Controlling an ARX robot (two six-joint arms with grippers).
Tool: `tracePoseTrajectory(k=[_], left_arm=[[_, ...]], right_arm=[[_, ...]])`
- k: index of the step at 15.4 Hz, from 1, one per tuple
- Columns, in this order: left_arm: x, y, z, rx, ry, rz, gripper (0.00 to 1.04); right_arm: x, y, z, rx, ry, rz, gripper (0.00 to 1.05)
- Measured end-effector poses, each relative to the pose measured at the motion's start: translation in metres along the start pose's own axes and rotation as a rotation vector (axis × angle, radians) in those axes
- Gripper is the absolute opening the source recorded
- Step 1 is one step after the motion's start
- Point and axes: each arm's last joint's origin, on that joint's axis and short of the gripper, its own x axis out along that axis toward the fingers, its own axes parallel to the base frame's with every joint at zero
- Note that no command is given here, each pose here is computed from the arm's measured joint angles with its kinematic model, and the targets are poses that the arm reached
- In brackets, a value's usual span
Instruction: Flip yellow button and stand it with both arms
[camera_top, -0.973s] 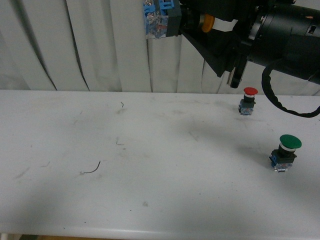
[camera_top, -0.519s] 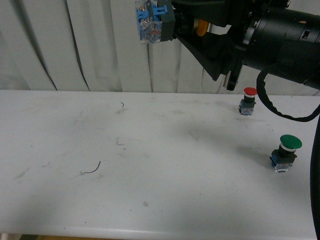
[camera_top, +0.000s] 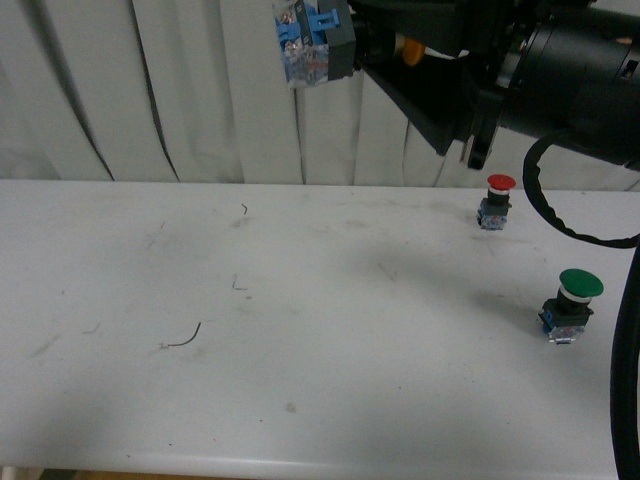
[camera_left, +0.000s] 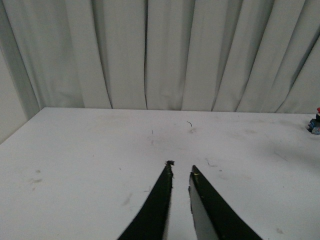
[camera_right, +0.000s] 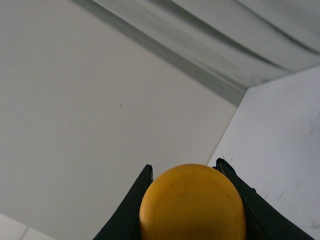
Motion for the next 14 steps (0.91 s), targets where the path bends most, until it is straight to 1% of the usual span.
tracePoseTrajectory(k=[1,2,3,4,5,7,8,9,11,12,14], left_arm=[[0.000,0.000,0.000,0.000,0.000,0.000,0.26],[0.000,0.000,0.000,0.000,0.000,0.000,0.34],[0.000,0.000,0.000,0.000,0.000,0.000,0.64],[0.000,0.000,0.000,0.000,0.000,0.000,0.98],[0.000,0.000,0.000,0.000,0.000,0.000,0.97],[0.000,0.000,0.000,0.000,0.000,0.000,0.98],[0.000,0.000,0.000,0.000,0.000,0.000,0.98],[0.000,0.000,0.000,0.000,0.000,0.000,0.98],[0.000,0.000,0.000,0.000,0.000,0.000,0.98],[0.000,0.000,0.000,0.000,0.000,0.000,0.98],[0.000,0.000,0.000,0.000,0.000,0.000,0.98]], right_arm=[[0.000,0.007,0.004,-0.083,-0.030,0.002,0.35],[0.000,0.016,0.010,-0.193,-0.071,-0.018,0.35],[-0.003,0.016,0.029,-0.465,-0.102,-0.268,0.35],[-0.024,-0.022,0.045,-0.670,-0.079,-0.698,0.35],[-0.034,-0.027,0.055,-0.749,-0.075,-0.831,0.35],[-0.045,-0.028,0.075,-0.836,-0.080,-0.951,0.35],[-0.048,-0.030,0.079,-0.841,-0.075,-0.979,0.35],[-0.051,-0.035,0.083,-0.835,-0.052,-1.014,0.35],[-0.060,-0.054,0.091,-0.775,0.017,-1.131,0.35],[-0.063,-0.063,0.094,-0.752,0.032,-1.169,0.35],[-0.069,-0.082,0.107,-0.705,0.040,-1.284,0.35]])
